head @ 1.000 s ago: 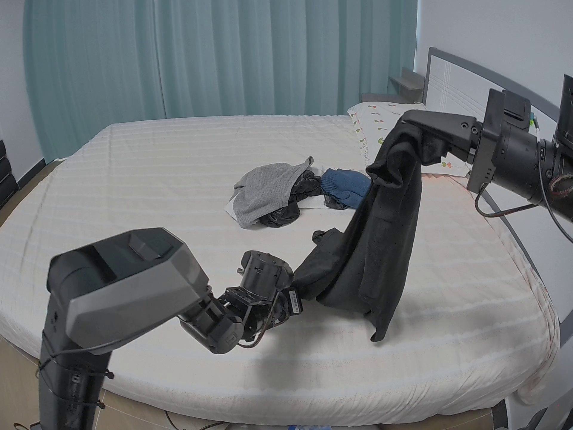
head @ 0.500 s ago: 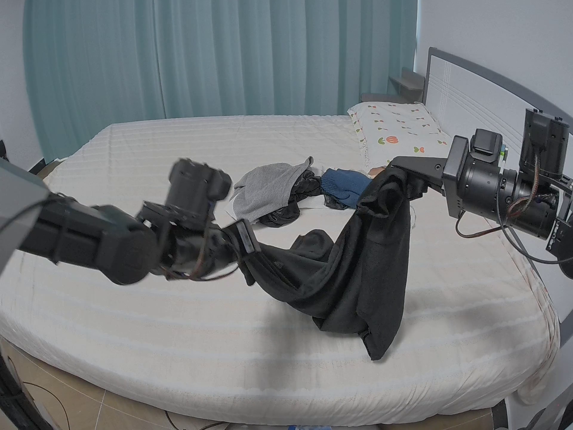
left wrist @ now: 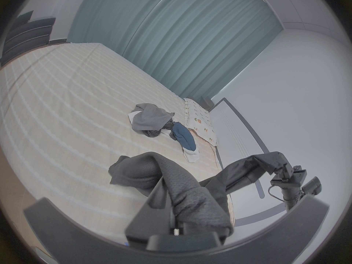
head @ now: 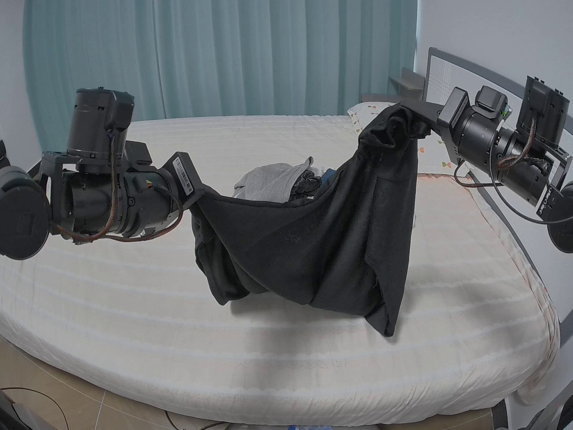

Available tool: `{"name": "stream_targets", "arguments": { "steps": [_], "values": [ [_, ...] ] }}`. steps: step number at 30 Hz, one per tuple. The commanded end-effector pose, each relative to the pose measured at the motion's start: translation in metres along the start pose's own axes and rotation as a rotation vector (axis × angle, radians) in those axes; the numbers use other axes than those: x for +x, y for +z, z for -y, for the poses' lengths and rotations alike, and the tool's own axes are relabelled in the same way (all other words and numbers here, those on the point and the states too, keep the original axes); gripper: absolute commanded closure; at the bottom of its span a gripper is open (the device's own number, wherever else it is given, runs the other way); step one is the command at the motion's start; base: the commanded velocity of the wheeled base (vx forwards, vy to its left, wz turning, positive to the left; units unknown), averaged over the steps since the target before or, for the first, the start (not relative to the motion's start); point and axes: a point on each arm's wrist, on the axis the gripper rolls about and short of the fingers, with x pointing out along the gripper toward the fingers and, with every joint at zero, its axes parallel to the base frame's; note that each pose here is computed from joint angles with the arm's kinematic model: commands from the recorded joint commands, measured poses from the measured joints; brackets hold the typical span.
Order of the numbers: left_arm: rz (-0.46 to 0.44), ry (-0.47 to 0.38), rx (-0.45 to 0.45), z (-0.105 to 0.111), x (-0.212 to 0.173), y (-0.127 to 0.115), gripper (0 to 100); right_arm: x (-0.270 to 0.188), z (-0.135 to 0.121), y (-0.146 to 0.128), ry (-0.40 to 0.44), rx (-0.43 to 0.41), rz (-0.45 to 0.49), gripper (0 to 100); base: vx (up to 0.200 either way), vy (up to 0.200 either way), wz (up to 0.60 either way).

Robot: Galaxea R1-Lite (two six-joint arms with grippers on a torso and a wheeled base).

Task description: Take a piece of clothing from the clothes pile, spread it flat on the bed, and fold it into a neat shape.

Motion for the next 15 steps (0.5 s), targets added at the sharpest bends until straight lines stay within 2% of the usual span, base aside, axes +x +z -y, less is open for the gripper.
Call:
{"name": "stream_targets", "arguments": {
  "steps": [1, 3, 4, 6, 12, 15],
  "values": [
    [-0.077, -0.063, -0.135, -0.025, 0.004, -0.027, 100, -0.014, 0.042, -0.053, -0.163, 0.023, -0.163, 100, 0.000, 0.000, 0.00],
    [-0.095, -0.110, -0.179, -0.031, 0.007, -0.036, 100, -0.018, 0.051, -0.072, -0.194, 0.035, -0.221, 100, 0.000, 0.000, 0.00],
    [-0.096, -0.111, -0.181, -0.032, 0.007, -0.036, 100, -0.019, 0.051, -0.073, -0.193, 0.035, -0.225, 100, 0.000, 0.000, 0.00],
    [-0.117, -0.109, -0.182, -0.039, 0.016, -0.046, 100, -0.022, 0.056, -0.096, -0.194, 0.050, -0.279, 100, 0.000, 0.000, 0.00],
    [-0.196, -0.042, -0.241, -0.059, 0.031, -0.066, 100, -0.016, 0.074, -0.114, -0.243, 0.141, -0.242, 100, 0.000, 0.000, 0.00],
    [-0.208, -0.040, -0.252, -0.063, 0.041, -0.070, 100, -0.014, 0.079, -0.130, -0.256, 0.152, -0.274, 100, 0.000, 0.000, 0.00]
  ]
}}
